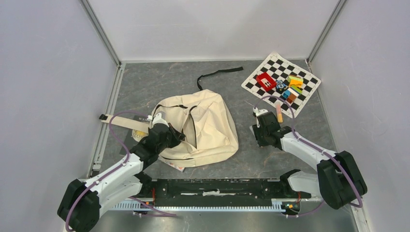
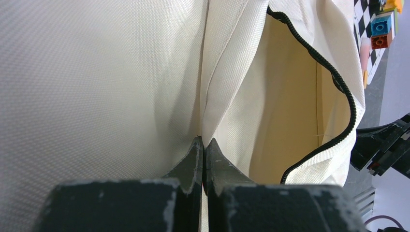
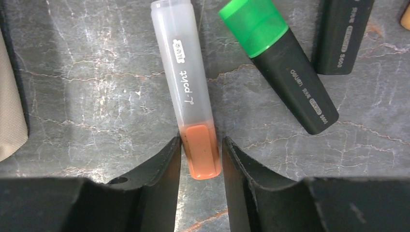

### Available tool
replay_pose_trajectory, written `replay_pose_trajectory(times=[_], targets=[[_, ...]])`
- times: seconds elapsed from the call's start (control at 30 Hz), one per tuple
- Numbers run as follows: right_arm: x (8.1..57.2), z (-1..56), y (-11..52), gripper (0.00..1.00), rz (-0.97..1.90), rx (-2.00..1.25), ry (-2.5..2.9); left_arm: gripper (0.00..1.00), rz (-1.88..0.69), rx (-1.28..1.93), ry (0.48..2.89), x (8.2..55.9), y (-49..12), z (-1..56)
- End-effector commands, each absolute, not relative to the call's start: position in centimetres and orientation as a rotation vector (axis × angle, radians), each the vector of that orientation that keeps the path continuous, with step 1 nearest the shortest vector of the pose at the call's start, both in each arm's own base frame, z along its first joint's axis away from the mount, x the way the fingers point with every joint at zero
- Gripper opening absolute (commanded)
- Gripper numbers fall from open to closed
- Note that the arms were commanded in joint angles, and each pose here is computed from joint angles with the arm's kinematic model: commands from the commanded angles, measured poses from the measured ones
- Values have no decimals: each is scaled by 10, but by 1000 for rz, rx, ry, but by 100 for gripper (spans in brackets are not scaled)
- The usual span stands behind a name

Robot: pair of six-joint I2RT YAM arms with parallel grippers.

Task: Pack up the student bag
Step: Pick up the stationery from the center of the board.

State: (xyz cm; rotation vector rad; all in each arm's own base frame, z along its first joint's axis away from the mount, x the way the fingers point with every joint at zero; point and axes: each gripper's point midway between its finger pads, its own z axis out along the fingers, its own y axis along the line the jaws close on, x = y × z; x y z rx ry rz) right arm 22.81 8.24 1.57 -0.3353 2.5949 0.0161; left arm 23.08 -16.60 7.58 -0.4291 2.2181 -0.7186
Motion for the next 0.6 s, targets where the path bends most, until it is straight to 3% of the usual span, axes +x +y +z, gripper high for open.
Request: replay_pose_trajectory(times=[0.0, 0.13, 0.37, 0.57], targets=[[228, 14, 69, 37, -72, -287, 2575, 2, -745, -451, 2222, 227, -167, 76], [231, 21, 73, 24, -45, -277, 2544, 2, -749, -445, 2222, 227, -168, 76], [258, 88, 97, 0, 109, -222, 2358, 2, -754, -437, 2210, 228, -169, 79], [257, 140, 158, 0, 379, -249, 2266, 2, -815, -463, 2192, 229, -175, 83]])
